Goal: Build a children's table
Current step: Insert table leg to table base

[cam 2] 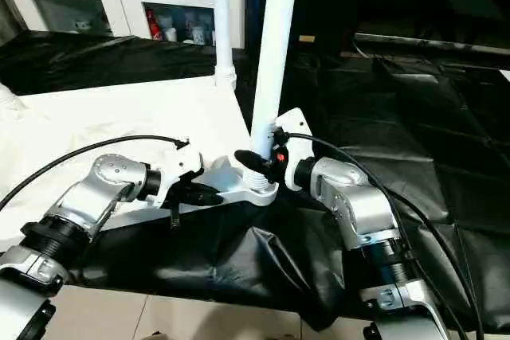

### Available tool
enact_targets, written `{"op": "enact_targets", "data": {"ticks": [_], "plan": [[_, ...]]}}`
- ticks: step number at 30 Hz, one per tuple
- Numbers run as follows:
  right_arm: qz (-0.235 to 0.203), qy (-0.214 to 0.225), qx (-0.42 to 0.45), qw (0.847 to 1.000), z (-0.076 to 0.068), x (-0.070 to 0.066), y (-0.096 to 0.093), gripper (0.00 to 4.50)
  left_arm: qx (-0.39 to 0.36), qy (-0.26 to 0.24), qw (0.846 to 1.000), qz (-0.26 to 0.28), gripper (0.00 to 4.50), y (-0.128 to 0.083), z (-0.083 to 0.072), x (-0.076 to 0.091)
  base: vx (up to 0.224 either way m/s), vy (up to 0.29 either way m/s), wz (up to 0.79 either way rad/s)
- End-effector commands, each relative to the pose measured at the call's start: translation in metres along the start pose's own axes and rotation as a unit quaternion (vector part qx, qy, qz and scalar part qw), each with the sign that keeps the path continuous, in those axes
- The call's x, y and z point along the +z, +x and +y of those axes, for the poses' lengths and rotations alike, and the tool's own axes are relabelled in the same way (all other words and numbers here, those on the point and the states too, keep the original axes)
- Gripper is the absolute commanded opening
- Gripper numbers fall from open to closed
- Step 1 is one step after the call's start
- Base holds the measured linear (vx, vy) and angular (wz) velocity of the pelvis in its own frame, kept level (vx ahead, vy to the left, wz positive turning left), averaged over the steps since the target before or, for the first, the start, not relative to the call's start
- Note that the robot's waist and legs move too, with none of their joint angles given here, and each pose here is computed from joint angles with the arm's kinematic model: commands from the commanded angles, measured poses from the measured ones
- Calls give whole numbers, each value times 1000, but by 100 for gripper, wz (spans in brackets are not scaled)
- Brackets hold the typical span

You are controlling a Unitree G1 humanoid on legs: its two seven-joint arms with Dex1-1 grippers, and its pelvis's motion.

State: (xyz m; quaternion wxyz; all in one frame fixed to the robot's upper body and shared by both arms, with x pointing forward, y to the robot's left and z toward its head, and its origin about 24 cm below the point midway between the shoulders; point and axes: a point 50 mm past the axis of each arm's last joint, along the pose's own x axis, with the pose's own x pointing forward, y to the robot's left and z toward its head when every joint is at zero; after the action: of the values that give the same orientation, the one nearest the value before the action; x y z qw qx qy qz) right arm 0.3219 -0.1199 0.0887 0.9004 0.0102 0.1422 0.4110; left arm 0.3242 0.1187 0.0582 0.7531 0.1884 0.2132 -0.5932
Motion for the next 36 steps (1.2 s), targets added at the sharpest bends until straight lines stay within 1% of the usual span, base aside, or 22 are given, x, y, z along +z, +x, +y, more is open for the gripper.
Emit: {"op": "enact_targets", "data": {"ticks": [1,3,5,6,7,9,10,11,16,20,22,23,25,27,28,30,31,32,36], "plan": [[10,3,-8,1000,-3,-5,-4,193,35,10,997,-60,57,-7,9,17,0,0,0],[10,2,-7,1000,-2,-5,-5,193,43,15,997,-58,57,-8,10,16,0,0,0],[10,2,-7,1000,-2,-5,-6,193,35,16,998,-52,57,-8,9,14,0,0,0],[10,-1,-9,1000,-3,-5,-6,193,31,15,998,-51,33,-8,8,13,0,0,0],[10,-2,-11,1000,-4,-4,-7,193,30,14,998,-51,23,-8,7,13,0,0,0],[10,-2,-13,1000,-5,-4,-7,193,29,15,998,-49,23,-8,7,12,0,0,0],[10,-1,-13,1000,-5,-4,-7,193,28,14,998,-49,7,-8,8,12,0,0,0],[10,0,-13,1000,-6,-4,-8,193,25,11,998,-50,2,-8,8,12,0,0,0],[11,2,-17,1000,-7,-8,-5,193,17,17,999,-41,0,-9,7,11,0,0,0],[9,3,-16,1000,-6,-7,-3,193,11,8,999,-34,0,-8,6,10,0,0,0],[9,2,-16,1000,-6,-7,-2,193,14,1,999,-41,35,-8,7,12,0,0,0],[9,2,-15,1000,-6,-7,-2,193,18,-9,999,-46,43,-7,9,14,0,0,0],[9,2,-15,1000,-5,-8,-2,193,17,-8,999,-46,43,-6,9,15,0,0,0],[8,3,-14,1000,-5,-8,-1,193,15,-2,999,-44,78,-6,9,15,0,0,0],[8,2,-14,1000,-4,-8,-1,193,18,-3,999,-43,86,-5,9,15,0,0,0],[8,2,-15,1000,-4,-8,-1,193,23,-1,999,-40,86,-5,10,15,0,0,0],[8,3,-15,1000,-4,-8,-1,193,21,0,999,-35,95,-4,10,14,0,0,0],[8,2,-15,1000,-4,-8,-1,193,21,5,999,-30,126,-4,10,13,0,0,0],[7,1,-13,1000,-2,-8,0,193,32,11,999,-18,129,-4,11,10,0,0,0]]}}
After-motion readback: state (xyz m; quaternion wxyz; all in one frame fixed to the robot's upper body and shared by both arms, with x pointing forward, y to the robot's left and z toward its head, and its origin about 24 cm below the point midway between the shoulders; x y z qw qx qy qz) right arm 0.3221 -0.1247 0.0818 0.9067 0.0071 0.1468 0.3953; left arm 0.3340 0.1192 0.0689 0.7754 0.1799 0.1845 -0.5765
